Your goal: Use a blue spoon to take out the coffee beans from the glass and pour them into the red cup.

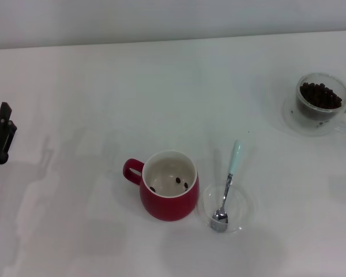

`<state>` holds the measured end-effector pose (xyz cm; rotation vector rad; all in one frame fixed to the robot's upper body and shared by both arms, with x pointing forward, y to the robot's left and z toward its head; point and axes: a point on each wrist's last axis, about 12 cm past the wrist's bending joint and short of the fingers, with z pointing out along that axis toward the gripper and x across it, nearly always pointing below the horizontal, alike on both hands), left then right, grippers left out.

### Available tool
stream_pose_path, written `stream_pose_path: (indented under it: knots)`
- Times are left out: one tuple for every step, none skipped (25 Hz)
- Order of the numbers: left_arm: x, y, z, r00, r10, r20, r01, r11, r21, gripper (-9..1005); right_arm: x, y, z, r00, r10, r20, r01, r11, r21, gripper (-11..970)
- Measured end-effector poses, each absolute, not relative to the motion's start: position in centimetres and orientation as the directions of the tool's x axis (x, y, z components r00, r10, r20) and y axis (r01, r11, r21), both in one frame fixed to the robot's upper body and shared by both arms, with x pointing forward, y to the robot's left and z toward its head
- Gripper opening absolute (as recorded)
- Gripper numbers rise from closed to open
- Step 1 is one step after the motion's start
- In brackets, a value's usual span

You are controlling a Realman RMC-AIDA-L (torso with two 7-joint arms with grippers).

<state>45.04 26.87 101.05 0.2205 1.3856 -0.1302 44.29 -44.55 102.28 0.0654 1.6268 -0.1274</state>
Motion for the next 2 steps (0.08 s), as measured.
stream_pose_path:
  knots:
    - [45.07, 26.86, 101.06, 0.183, 0.038, -0.982, 0.221, 0.972, 0.079, 711, 44.42, -44.57, 102.29, -0.056, -0.027, -0.998, 0.132, 0.991, -0.034, 289]
    - [45.16, 26.84, 101.1, 0.184, 0.039, -0.982, 0.222, 0.972, 0.081, 711, 44.51, -44.57, 102.27, -0.051, -0.016, -0.999, 0.145, 0.989, -0.023, 289]
